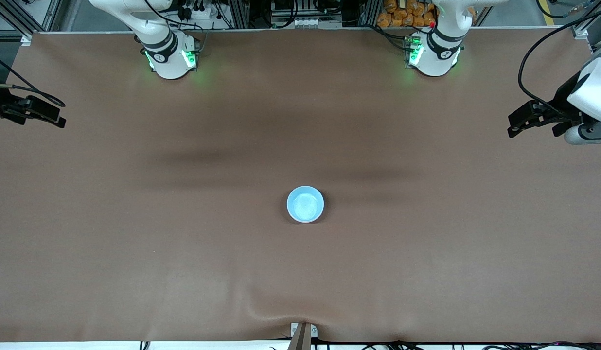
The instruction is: Stack pink and blue bowls on white bowl
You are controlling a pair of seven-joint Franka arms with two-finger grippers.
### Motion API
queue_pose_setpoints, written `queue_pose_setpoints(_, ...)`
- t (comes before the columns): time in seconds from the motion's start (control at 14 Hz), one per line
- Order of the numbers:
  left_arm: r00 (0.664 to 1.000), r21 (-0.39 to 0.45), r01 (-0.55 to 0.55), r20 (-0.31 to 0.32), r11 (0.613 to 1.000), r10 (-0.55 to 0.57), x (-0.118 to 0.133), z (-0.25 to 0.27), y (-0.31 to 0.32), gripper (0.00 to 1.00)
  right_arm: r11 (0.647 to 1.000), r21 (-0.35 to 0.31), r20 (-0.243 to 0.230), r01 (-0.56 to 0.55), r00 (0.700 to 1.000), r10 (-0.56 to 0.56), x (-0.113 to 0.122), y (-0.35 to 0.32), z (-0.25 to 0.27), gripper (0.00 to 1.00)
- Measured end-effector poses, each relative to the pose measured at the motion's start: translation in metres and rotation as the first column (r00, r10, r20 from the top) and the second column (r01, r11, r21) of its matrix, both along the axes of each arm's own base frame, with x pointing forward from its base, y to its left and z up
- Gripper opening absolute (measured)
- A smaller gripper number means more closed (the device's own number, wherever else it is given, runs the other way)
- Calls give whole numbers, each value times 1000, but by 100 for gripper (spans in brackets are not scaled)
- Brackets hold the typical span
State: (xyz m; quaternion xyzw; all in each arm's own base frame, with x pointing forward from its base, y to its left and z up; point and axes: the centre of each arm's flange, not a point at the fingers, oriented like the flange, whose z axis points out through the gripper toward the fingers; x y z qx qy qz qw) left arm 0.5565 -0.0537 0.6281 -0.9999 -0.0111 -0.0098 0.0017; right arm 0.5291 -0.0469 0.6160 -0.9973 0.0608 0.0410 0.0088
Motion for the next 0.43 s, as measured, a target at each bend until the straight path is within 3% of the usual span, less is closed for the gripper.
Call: queue_pose_setpoints(0.43,1000,0,0,0,1000,0,0,0,0,100,1000,3,-4,-16,1000,16,-8,-12,11,100)
